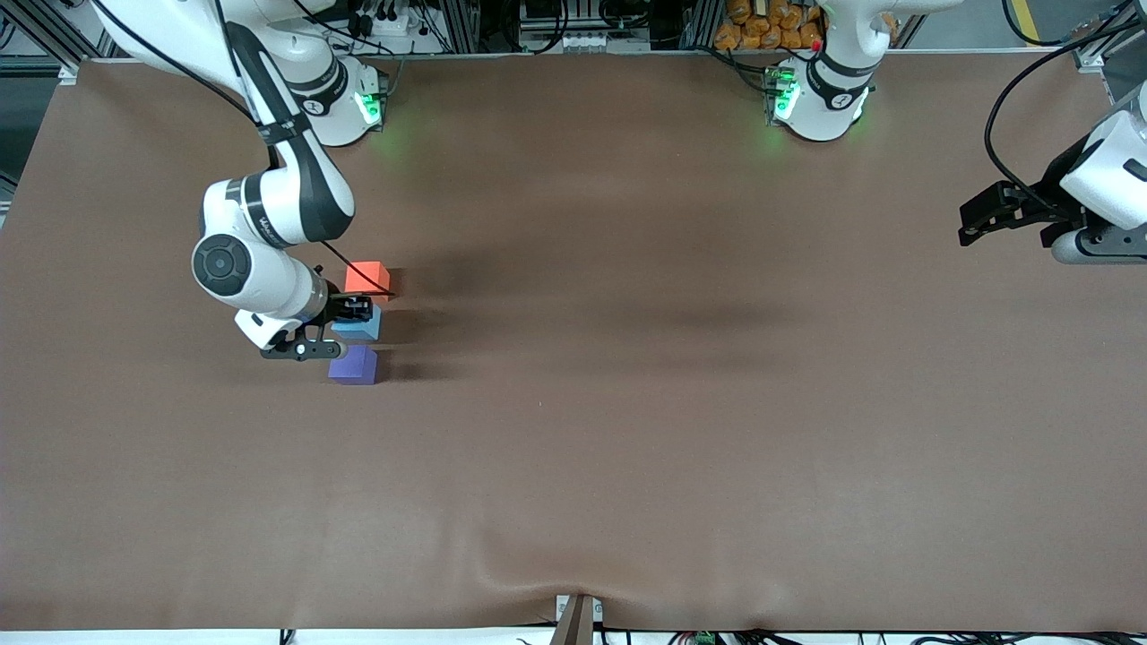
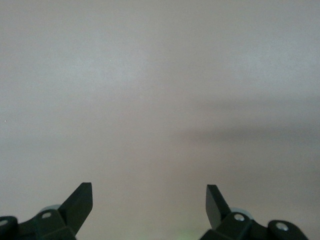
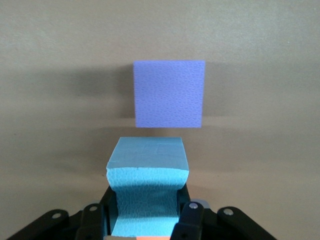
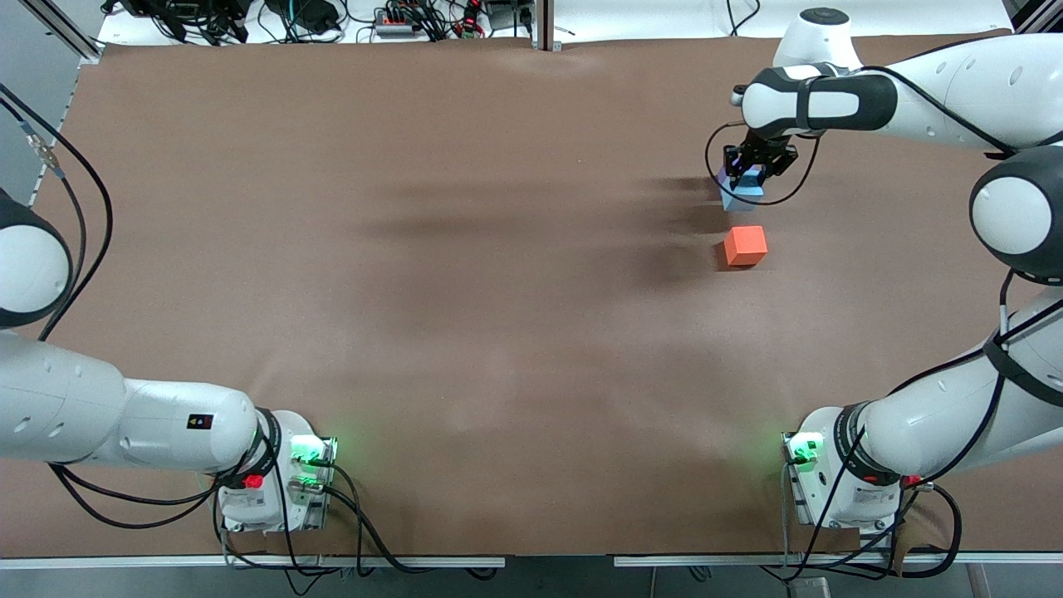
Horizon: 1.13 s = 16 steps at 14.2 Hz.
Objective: Place blue block between orange and purple blocks
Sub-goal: 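Carry the blue cube with the right gripper between orange and purple cubes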
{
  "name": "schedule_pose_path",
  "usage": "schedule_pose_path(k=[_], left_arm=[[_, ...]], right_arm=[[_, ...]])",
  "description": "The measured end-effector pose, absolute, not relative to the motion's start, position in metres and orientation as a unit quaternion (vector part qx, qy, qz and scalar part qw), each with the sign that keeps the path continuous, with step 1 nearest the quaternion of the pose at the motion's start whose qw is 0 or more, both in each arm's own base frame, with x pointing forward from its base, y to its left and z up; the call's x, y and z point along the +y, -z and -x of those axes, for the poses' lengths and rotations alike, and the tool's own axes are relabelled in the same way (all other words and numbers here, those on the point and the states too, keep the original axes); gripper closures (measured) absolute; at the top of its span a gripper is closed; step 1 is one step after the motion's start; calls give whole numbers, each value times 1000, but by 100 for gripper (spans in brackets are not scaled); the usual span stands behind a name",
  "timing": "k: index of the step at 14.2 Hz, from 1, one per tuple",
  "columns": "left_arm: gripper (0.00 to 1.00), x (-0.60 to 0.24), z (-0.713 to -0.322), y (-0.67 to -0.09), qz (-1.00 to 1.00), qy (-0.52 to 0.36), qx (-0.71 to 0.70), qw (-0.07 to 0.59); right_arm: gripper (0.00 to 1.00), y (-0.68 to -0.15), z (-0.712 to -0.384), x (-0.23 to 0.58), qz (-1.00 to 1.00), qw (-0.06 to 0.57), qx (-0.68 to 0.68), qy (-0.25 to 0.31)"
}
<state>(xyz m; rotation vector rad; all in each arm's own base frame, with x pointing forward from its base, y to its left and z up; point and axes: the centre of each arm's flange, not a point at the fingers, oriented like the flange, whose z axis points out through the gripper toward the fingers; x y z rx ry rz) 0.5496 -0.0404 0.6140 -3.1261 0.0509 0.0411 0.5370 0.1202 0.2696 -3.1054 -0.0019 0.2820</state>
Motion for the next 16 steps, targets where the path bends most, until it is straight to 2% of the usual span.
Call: schedule_pose_path(k=[16], left_arm=[[0,-40,-550,-614,1000,-13,16,7]], right_arm=[[51,-240,-524,111,997,12,6,-78]])
